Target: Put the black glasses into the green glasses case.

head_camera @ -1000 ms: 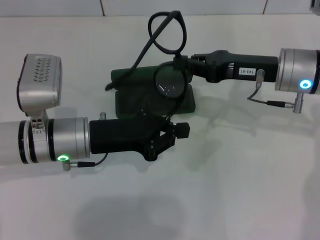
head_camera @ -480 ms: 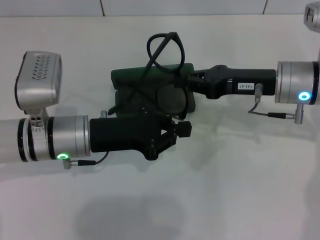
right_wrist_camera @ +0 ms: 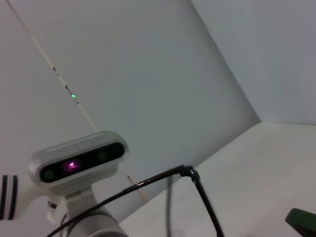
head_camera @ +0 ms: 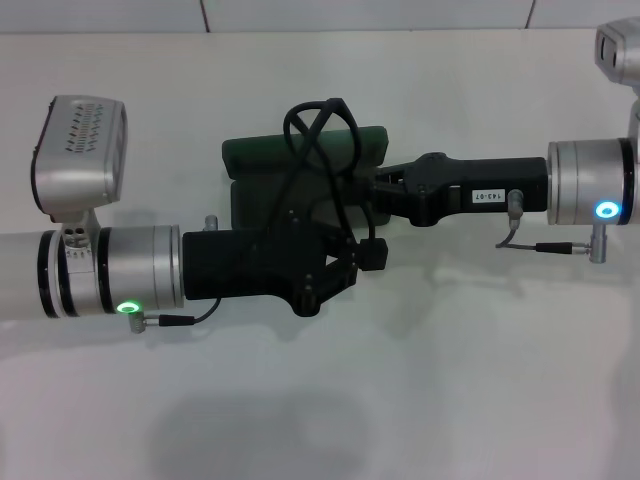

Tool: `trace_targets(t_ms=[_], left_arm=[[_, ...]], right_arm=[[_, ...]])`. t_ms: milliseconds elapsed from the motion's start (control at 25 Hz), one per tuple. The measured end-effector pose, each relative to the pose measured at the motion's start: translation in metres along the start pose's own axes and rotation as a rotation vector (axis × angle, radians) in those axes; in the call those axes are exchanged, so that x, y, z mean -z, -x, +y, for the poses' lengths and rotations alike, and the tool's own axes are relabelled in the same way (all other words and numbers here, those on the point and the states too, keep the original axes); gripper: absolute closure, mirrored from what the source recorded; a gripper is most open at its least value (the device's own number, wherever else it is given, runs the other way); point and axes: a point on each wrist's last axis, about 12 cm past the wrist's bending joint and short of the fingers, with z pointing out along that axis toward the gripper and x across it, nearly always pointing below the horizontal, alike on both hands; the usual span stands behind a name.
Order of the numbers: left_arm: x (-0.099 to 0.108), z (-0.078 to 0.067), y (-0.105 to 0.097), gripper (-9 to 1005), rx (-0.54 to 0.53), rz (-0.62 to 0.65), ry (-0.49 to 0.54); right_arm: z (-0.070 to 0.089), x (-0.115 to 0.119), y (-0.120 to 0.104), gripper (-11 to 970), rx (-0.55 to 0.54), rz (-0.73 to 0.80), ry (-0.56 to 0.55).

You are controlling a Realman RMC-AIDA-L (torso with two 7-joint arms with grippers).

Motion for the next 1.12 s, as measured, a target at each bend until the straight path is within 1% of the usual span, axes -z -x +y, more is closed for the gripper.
trace_targets(t_ms=[440, 760, 920, 1120], left_arm=[[0.0, 0.0, 0.0, 987, 0.003, -0.001, 0.0], [0.0, 0.0, 0.0, 985, 0.003, -0.003, -0.003], [0.002, -0.003, 0.0, 984, 0.002, -0.014, -0.015], [0.004, -0.004, 0.001, 983, 0.002, -0.025, -0.02]], right_arm=[[0.002, 0.001, -0.001, 922, 0.003, -0.005, 0.018], [0.001, 0.007, -0.003, 922, -0.011, -0.033, -0.002], [-0.003, 0.023, -0.002, 922, -0.006, -0.099, -0.045], [-0.009, 0.059, -0.003, 922, 0.011, -0.174, -0.136]])
